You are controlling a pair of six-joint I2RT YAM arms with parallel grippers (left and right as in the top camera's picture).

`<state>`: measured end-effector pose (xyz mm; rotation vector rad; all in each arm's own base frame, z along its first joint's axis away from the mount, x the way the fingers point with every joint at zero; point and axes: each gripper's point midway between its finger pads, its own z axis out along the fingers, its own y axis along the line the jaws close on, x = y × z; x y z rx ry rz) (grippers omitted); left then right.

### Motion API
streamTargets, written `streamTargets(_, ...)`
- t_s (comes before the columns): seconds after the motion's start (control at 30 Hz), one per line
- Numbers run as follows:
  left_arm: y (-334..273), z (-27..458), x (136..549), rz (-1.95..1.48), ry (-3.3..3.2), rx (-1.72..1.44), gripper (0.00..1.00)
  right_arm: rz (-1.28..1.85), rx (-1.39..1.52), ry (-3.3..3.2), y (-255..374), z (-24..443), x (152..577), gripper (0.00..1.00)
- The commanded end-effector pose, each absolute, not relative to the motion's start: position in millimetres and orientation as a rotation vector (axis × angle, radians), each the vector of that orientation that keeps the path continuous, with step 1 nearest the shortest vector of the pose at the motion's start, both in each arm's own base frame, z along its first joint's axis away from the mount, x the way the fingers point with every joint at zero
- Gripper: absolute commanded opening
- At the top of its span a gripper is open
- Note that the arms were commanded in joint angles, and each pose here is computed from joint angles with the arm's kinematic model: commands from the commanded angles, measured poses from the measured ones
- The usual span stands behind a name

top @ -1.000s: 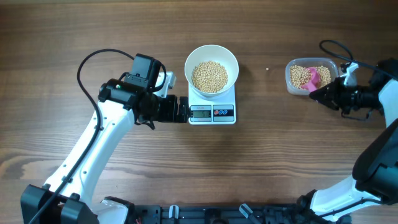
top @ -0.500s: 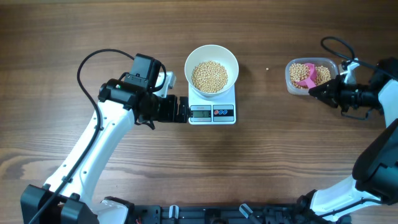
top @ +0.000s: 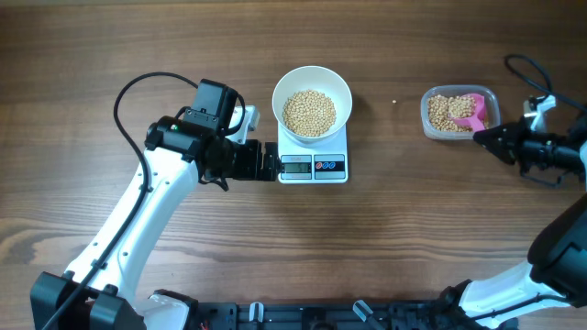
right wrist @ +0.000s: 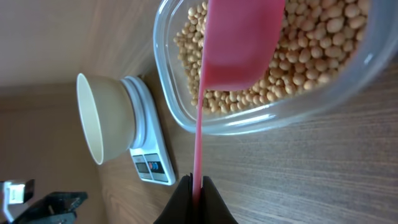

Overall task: Scoop item into bowl and weigh 150g on scale
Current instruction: 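Drag the pink scoop through the soybeans to fill it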

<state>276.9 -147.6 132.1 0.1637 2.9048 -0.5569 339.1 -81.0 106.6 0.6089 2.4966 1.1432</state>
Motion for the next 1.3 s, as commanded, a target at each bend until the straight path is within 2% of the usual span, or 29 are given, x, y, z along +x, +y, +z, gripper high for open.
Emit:
streamTargets(0.0, -148, 130, 276, -0.568, 2.908, 0.188, 1.00, 1.218, 0.550, 2.456, -73, 110, 338, 0.04)
streamTargets(1.27, -148, 130, 276, -0.568, 2.908, 0.188, 1.00, 1.455, 0.490, 2.167, -79, 159, 309, 0.04)
